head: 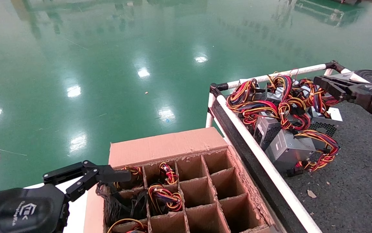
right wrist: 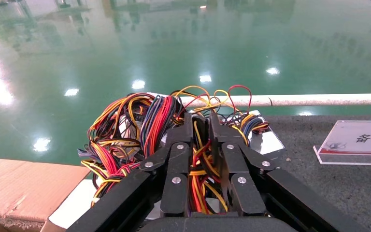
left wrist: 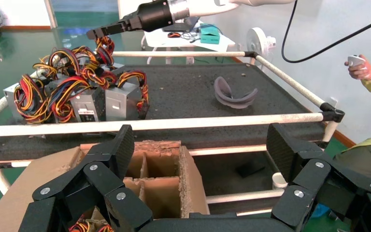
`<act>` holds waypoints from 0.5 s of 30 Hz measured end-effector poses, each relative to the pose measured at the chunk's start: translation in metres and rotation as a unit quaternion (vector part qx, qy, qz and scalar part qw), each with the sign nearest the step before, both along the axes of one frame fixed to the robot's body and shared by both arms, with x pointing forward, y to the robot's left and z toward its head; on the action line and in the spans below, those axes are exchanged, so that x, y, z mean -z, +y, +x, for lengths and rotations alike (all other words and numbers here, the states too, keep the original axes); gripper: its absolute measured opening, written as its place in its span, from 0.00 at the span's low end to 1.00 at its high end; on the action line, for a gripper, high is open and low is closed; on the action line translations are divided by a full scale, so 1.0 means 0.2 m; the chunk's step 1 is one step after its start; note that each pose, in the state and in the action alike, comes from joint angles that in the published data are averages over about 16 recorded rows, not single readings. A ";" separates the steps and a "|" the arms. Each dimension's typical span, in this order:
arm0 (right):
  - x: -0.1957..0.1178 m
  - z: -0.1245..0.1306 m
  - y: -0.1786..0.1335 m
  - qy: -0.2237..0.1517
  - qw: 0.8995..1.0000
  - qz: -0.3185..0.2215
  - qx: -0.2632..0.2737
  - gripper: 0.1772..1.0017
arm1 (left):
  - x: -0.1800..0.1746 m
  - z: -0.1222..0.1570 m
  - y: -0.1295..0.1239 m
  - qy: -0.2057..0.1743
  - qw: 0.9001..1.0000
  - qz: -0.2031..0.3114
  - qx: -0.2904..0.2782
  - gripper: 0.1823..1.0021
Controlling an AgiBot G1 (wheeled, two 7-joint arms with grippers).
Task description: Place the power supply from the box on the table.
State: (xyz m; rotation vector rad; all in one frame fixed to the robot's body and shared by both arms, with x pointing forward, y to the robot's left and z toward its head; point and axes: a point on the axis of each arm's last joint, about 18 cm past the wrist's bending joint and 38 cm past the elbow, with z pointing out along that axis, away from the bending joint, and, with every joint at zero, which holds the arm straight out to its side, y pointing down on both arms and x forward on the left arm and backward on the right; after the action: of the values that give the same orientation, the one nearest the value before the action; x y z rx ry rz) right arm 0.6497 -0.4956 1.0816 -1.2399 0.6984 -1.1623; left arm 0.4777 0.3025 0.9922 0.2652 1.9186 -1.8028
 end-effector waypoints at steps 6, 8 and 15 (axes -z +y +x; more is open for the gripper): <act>0.00 0.00 0.00 -0.001 1.000 0.001 0.000 0.13 | 0.00 0.00 0.00 0.000 1.000 0.000 0.000 1.00; 0.00 0.00 0.00 -0.002 1.000 0.001 -0.001 0.16 | 0.00 0.00 0.00 0.000 1.000 0.000 0.000 1.00; -0.01 0.00 0.00 -0.003 1.000 0.002 -0.001 0.31 | 0.00 0.00 0.00 0.000 1.000 0.000 0.000 1.00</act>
State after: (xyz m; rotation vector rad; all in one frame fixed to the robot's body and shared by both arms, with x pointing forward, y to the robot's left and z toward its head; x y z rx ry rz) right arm 0.6498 -0.4947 1.0834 -1.2335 0.6939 -1.1616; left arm 0.4777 0.3025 0.9922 0.2651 1.9186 -1.8028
